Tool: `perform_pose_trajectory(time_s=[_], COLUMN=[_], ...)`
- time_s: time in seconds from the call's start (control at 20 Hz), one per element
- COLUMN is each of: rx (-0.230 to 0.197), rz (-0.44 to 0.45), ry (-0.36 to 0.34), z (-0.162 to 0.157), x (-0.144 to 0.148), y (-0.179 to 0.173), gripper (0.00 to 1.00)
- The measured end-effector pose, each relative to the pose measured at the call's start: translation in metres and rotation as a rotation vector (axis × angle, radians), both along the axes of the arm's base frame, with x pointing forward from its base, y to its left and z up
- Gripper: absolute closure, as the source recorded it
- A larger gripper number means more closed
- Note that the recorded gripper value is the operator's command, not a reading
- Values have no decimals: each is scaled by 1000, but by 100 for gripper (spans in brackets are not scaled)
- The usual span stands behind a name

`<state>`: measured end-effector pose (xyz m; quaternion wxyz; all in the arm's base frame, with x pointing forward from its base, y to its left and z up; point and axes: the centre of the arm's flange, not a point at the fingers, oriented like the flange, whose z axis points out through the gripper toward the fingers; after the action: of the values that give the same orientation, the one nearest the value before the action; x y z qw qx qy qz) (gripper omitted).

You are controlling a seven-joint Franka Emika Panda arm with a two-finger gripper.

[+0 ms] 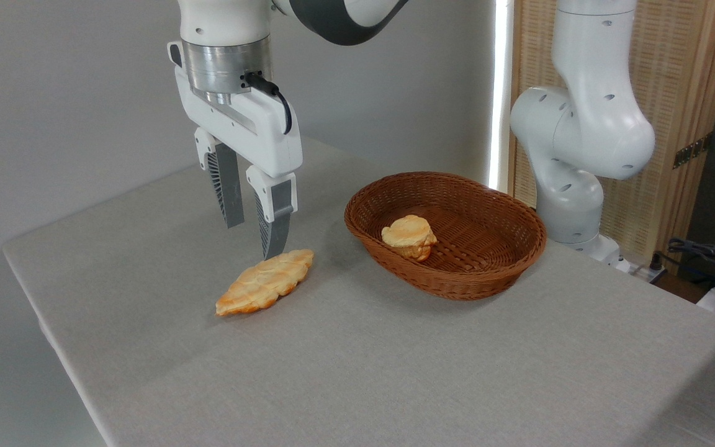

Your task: Put bread into the basket

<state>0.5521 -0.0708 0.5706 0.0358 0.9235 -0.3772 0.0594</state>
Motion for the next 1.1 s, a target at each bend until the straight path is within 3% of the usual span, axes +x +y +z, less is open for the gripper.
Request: perform_pose_trajectory(time_s=[1.1], rx=[-10], rz=[-4], ry=[1], z=[0], x=[0], y=[-4], gripper=[0])
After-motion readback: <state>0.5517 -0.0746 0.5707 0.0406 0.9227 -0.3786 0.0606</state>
